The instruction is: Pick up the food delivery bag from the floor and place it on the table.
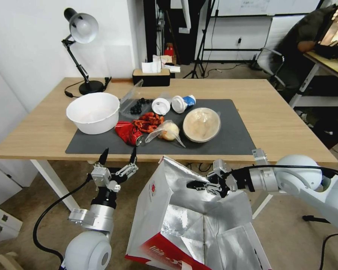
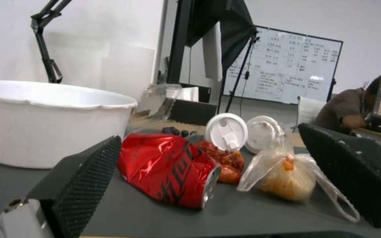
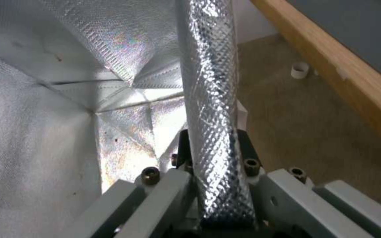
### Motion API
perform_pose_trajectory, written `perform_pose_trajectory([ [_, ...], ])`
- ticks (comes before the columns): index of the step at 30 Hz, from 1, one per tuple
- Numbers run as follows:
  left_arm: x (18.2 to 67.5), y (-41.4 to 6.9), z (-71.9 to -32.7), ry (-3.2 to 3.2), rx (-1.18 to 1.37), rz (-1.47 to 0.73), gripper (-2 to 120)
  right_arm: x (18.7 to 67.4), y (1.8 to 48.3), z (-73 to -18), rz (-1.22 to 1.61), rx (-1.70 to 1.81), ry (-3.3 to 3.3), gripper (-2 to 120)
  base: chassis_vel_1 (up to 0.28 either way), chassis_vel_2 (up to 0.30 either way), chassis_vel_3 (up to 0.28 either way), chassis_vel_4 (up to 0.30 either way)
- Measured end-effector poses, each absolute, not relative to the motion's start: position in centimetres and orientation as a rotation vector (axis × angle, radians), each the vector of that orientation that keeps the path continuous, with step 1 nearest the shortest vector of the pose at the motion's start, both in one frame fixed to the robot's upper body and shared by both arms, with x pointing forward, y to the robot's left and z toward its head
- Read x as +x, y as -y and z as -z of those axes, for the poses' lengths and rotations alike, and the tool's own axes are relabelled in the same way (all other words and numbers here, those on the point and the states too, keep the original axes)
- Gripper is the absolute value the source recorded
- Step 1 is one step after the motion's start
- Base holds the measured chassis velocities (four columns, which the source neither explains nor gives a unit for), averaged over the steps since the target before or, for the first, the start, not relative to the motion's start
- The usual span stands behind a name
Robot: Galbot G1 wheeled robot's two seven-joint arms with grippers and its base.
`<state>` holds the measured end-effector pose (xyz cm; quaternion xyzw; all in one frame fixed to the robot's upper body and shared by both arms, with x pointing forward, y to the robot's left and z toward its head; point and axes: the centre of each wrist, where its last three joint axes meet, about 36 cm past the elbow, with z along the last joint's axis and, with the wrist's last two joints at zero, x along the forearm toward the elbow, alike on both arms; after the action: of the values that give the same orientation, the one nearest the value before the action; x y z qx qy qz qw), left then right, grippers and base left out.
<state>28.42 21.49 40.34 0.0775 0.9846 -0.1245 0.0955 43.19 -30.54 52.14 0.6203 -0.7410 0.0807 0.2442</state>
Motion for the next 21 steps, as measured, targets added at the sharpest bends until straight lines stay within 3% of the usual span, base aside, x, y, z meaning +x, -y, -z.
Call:
perform_pose_trajectory([
  [21,28.31,-21.55,-40.91,-2.939,0.231,0.363,100,43.14,30.7,-52.02,-0.219,1.688,2.023,0,0.0,0.0,0.0,0.0],
])
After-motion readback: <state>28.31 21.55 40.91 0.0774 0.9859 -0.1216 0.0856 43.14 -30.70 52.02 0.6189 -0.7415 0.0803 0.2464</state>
